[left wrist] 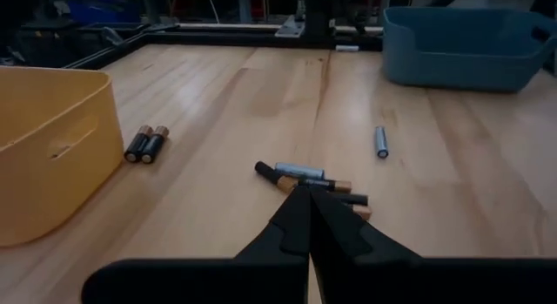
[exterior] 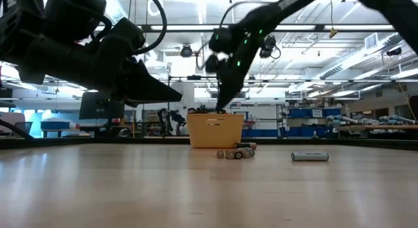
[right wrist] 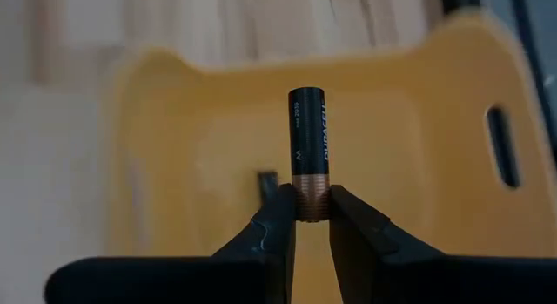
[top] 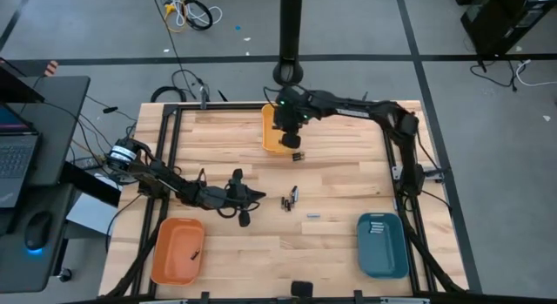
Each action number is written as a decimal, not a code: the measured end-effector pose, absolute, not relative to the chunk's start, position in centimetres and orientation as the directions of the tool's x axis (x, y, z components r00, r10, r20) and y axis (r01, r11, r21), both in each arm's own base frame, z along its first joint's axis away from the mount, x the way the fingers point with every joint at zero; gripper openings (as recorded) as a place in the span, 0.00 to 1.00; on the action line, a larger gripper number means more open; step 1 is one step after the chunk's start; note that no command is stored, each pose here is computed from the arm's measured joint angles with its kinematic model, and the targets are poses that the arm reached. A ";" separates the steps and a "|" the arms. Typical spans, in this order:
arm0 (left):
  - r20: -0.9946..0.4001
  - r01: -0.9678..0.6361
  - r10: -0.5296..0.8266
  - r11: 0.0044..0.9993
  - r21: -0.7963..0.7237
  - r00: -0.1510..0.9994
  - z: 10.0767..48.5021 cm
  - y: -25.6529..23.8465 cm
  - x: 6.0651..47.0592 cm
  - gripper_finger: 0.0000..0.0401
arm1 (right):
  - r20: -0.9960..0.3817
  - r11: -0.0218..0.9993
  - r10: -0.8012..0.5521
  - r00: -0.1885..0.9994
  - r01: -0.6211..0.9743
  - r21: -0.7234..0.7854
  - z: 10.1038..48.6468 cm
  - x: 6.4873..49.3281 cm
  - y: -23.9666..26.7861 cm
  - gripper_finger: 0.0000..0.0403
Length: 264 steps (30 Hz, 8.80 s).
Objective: Sort batteries
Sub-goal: Put the large black battery into the yellow bin, then put the white battery into the blue bin
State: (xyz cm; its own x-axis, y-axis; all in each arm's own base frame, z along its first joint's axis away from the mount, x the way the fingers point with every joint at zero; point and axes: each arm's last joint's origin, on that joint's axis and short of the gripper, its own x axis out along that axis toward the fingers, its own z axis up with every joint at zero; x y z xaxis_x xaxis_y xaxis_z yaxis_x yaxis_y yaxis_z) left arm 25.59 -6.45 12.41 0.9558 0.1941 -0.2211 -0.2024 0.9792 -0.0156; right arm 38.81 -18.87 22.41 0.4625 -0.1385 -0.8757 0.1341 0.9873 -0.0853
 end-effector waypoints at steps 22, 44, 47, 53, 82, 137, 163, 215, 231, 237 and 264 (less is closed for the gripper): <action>-0.237 -0.165 0.155 0.986 -0.022 0.959 12.3 -6.5 25.6 0.02 | -0.935 0.989 -0.073 0.348 0.144 -0.024 19.6 39.1 -19.3 0.32; -0.277 -0.111 0.097 0.993 -0.038 0.956 13.2 -7.3 27.4 0.02 | -0.814 0.998 -0.025 0.581 0.068 0.017 22.4 28.8 -2.7 0.03; -0.362 -0.078 0.062 0.997 -0.029 0.930 13.5 -7.7 28.6 0.02 | -0.742 0.992 -0.032 0.669 0.112 0.058 19.9 26.5 -0.4 0.03; -0.567 -0.068 0.053 0.998 -0.006 0.822 15.5 -8.6 31.2 0.04 | -0.610 0.979 -0.019 0.792 0.139 0.150 16.7 23.6 3.2 0.03; -0.600 -0.339 0.066 0.871 -0.355 0.797 14.2 -4.3 38.1 0.56 | -0.559 0.984 -0.052 0.828 0.139 0.115 16.3 22.5 6.8 0.03; -0.725 -0.493 0.119 0.806 -0.328 0.678 13.3 -3.1 41.6 0.54 | -0.555 0.983 -0.052 0.830 0.139 0.117 16.3 22.5 6.8 0.04; -0.728 -0.331 0.183 0.942 -0.064 0.661 11.6 -2.9 41.9 0.07 | -0.552 0.984 -0.049 0.832 0.134 0.114 16.3 22.5 6.8 0.04; -0.715 -0.238 0.133 0.970 -0.047 0.686 11.4 -5.9 41.8 0.33 | -0.551 0.988 -0.061 0.832 0.129 0.084 17.8 21.2 6.5 0.12; -0.702 -0.137 0.103 0.991 0.007 0.705 12.2 -6.1 41.8 0.06 | -0.559 0.989 -0.062 0.827 0.127 0.079 17.7 21.1 6.5 0.11; -0.669 -0.116 0.106 0.993 0.030 0.735 13.8 -6.1 41.7 0.01 | -0.553 0.993 -0.054 0.832 0.102 0.057 18.0 20.9 6.6 0.12; -0.540 -0.046 0.105 0.991 0.122 0.835 14.0 -9.2 39.9 0.01 | -0.668 0.977 -0.076 0.740 0.190 0.099 12.3 23.1 8.0 0.27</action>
State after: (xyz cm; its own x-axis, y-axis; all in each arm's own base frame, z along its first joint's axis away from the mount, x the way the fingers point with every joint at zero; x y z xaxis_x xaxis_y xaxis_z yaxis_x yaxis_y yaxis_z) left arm 39.90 -9.19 13.98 0.8350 0.1054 -0.5401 -0.0461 0.9914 0.1221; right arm 23.11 8.04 12.27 0.7401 -0.0763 -0.6681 0.1897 0.9769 0.0985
